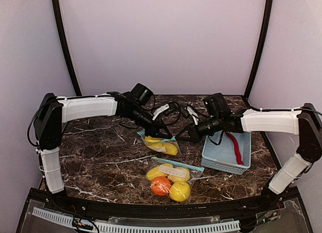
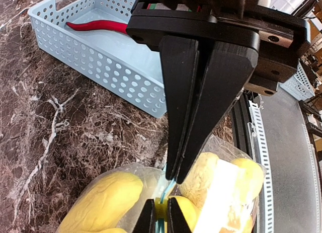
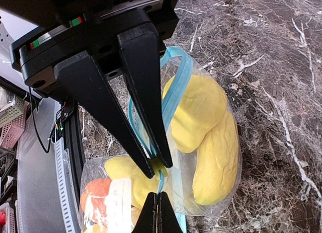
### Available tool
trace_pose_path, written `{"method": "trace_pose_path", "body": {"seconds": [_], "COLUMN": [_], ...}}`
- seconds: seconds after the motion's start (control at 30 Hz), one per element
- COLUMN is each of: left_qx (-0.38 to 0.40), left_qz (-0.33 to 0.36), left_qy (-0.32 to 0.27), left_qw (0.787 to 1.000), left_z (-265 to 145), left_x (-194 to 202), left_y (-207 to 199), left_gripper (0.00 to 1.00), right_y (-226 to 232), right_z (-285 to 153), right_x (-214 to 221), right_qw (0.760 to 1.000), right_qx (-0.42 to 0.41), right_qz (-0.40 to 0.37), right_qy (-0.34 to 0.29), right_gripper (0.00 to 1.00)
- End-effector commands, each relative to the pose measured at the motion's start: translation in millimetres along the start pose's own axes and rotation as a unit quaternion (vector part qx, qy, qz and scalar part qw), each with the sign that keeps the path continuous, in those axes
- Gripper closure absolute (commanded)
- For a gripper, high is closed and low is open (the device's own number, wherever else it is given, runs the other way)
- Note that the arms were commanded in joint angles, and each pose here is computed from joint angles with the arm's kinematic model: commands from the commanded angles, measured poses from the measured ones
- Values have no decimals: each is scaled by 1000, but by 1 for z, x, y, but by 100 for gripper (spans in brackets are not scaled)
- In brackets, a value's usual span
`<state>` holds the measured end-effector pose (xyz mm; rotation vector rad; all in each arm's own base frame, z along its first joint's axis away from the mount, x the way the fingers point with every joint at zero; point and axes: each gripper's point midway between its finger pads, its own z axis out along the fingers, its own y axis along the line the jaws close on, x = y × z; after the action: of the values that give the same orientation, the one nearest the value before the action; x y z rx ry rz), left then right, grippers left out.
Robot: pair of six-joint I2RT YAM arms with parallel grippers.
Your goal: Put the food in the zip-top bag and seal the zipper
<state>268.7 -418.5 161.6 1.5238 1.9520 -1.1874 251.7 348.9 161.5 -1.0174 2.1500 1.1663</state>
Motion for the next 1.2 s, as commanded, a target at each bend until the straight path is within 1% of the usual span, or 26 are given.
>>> {"method": "trace_pose_path", "body": {"seconds": [0.0, 0.13, 0.4, 0.87, 1.0, 1.17], "left_qx": [-12, -31, -55, -88, -93, -95], "left_qz": [11, 22, 30, 33, 30, 24], "left_qy": [41, 44, 56, 77, 76, 69], "left_qw": [999, 998, 996, 993, 992, 993], "left_z": [6, 2, -3, -12, -16, -22], "left_x": [23, 22, 24, 34, 35, 33], "left_y": [-4, -1, 5, 12, 14, 15], "left_gripper": [99, 99, 99, 99, 99, 99], "right_y": [-21, -30, -42, -64, -67, -66], "right_z": [-16, -22, -28, -42, -46, -47], "right_x": [-20, -19, -17, -18, -19, -18], "right_qw": [997, 995, 990, 976, 973, 973], "right_qx": [60, 95, 138, 215, 229, 227], "right_qz": [5, -6, -17, -3, -1, 0], "right_qy": [-38, -34, -23, -34, -38, -39], "right_gripper": [100, 100, 100, 100, 100, 100]}}
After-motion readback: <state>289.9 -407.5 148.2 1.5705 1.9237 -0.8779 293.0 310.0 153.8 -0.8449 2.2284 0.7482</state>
